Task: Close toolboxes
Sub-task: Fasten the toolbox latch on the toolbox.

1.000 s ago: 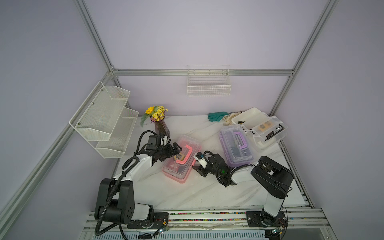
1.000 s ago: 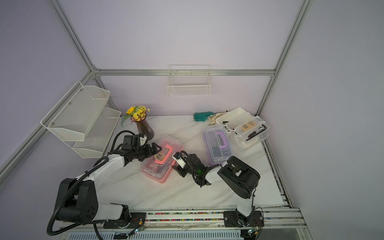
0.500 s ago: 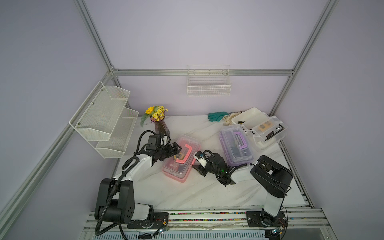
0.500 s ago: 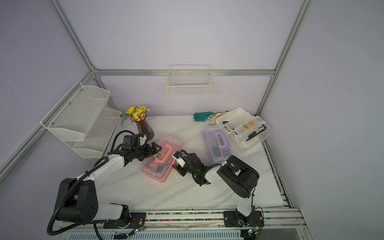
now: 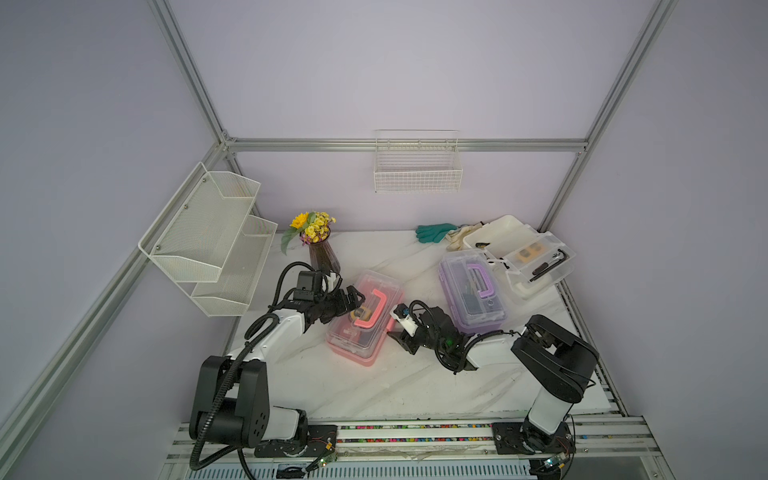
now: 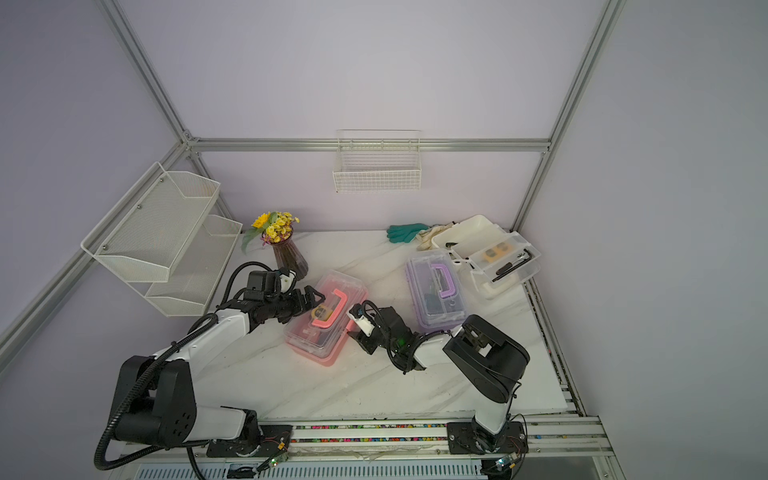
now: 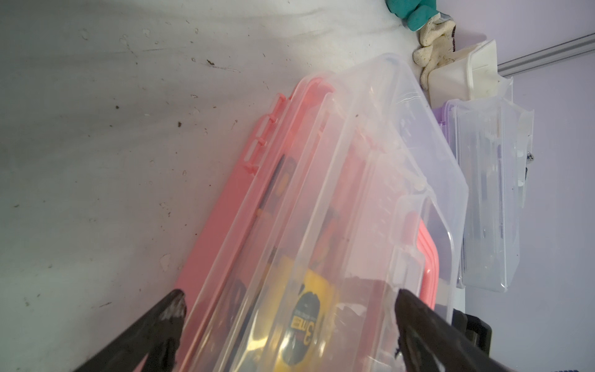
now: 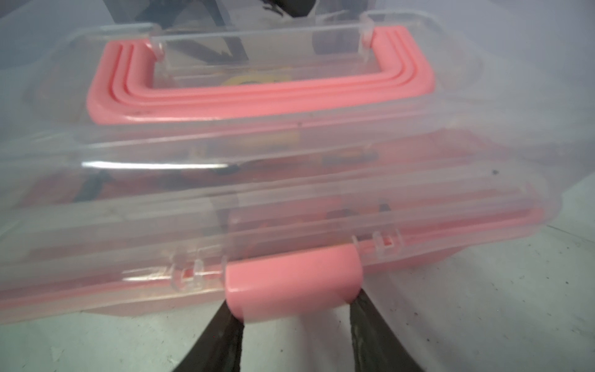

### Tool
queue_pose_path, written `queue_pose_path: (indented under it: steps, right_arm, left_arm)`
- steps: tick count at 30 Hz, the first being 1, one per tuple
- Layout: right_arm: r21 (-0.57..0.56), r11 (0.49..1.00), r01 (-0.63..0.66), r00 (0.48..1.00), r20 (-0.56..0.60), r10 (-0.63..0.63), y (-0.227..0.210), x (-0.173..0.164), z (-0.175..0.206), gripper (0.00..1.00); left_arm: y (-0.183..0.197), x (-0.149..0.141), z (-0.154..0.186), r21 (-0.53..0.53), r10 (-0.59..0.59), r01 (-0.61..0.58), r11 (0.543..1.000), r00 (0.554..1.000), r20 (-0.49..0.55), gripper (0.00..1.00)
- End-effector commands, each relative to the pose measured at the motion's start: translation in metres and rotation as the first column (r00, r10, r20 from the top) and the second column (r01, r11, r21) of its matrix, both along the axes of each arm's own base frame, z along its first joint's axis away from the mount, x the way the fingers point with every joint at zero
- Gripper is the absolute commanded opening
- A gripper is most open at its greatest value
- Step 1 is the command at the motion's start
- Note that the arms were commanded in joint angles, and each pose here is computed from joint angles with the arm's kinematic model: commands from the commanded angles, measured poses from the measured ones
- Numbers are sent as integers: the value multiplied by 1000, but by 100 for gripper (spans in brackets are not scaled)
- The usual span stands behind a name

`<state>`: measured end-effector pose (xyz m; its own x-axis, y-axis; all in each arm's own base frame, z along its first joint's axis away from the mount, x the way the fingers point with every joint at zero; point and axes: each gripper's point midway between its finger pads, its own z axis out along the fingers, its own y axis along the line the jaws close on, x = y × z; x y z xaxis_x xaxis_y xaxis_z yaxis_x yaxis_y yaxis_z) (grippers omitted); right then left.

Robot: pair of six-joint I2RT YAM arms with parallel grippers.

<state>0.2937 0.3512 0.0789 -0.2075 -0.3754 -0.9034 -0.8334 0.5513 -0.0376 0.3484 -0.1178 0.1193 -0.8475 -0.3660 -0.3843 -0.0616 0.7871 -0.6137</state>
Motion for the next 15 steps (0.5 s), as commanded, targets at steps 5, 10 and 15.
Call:
queue_pose_path:
  steps: [5, 10, 15]
  right_arm:
    - [95, 995, -6, 993, 115, -5, -2, -1, 29, 45]
    - [102, 995, -9, 989, 146, -6, 2, 3, 45, 45]
    - [72, 997, -40, 987, 157, 28, 10, 6, 50, 45]
  left_arm:
    - [-4, -16, -19, -16, -15, 14, 1000, 997, -81, 100]
    - [-5, -15, -17, -19, -18, 16, 1000, 997, -75, 100]
    - [-5, -16, -27, -15, -17, 15, 1000, 994, -105, 100]
